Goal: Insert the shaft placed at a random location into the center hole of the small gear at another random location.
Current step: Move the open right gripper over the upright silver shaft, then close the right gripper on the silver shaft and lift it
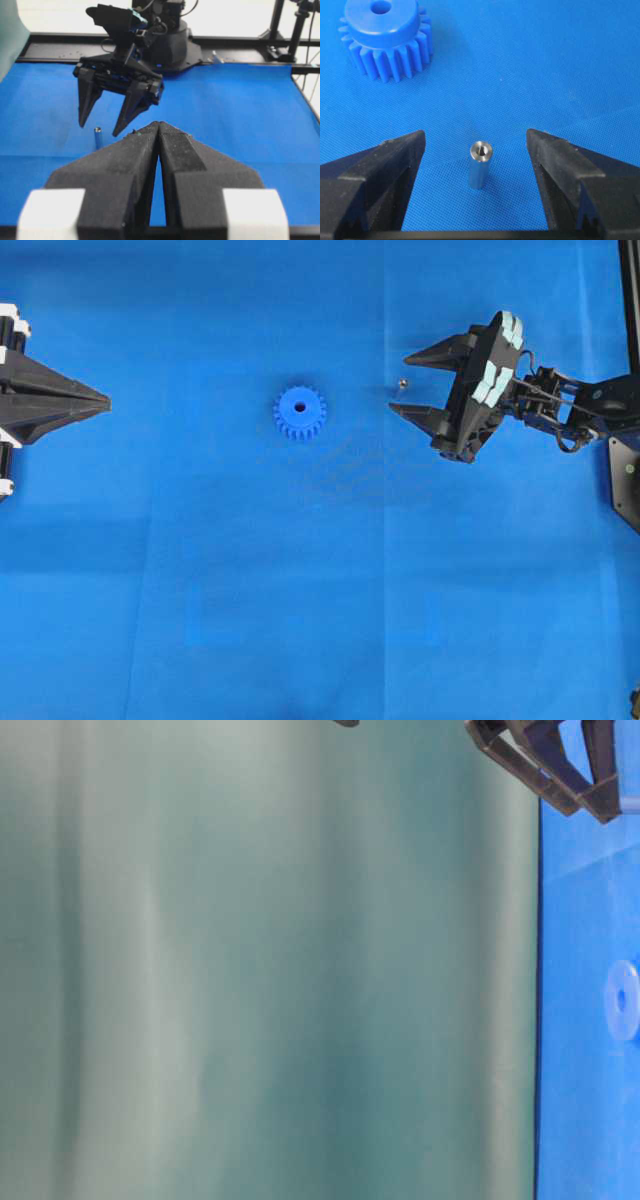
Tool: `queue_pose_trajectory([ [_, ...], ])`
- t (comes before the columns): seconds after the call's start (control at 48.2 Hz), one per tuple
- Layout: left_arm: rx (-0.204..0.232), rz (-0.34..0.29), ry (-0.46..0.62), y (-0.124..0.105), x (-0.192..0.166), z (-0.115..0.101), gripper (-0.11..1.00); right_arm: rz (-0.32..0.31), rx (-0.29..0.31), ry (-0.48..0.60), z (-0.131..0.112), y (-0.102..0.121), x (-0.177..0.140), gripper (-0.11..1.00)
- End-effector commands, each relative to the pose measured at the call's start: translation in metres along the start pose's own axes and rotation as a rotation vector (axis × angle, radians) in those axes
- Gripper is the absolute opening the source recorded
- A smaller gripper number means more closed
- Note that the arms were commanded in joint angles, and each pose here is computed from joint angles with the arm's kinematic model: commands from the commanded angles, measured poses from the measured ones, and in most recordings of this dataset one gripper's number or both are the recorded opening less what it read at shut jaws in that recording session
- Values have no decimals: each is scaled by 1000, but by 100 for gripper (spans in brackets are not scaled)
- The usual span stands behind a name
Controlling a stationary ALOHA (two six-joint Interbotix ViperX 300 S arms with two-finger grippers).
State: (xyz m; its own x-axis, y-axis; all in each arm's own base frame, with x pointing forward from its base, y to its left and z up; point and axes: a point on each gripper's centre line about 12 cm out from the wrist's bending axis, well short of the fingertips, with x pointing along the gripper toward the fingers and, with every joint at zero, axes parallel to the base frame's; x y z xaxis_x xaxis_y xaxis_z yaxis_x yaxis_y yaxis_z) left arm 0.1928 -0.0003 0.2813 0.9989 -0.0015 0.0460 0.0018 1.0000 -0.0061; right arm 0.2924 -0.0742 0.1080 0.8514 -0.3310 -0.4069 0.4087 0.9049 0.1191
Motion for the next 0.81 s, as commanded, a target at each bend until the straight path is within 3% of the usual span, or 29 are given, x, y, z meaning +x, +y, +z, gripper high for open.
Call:
queue_pose_trajectory([
  [0.0,2,3,-15,1,1,5,0,-8,13,-20,5,0,1,63],
  [0.104,2,3,-15,1,1,5,0,-18,19,-8,2,-1,4,51],
  [0.291,0,3,-14,1,1,4,0,-35,31,13,-3,-3,8,8],
  [0.332,-1,3,-15,1,1,5,0,-36,32,10,-3,-4,8,3],
  [0.602,-1,3,-15,1,1,5,0,-35,33,2,-1,-3,8,3],
  [0.789,-1,3,-15,1,1,4,0,-13,45,-46,20,1,-2,3],
])
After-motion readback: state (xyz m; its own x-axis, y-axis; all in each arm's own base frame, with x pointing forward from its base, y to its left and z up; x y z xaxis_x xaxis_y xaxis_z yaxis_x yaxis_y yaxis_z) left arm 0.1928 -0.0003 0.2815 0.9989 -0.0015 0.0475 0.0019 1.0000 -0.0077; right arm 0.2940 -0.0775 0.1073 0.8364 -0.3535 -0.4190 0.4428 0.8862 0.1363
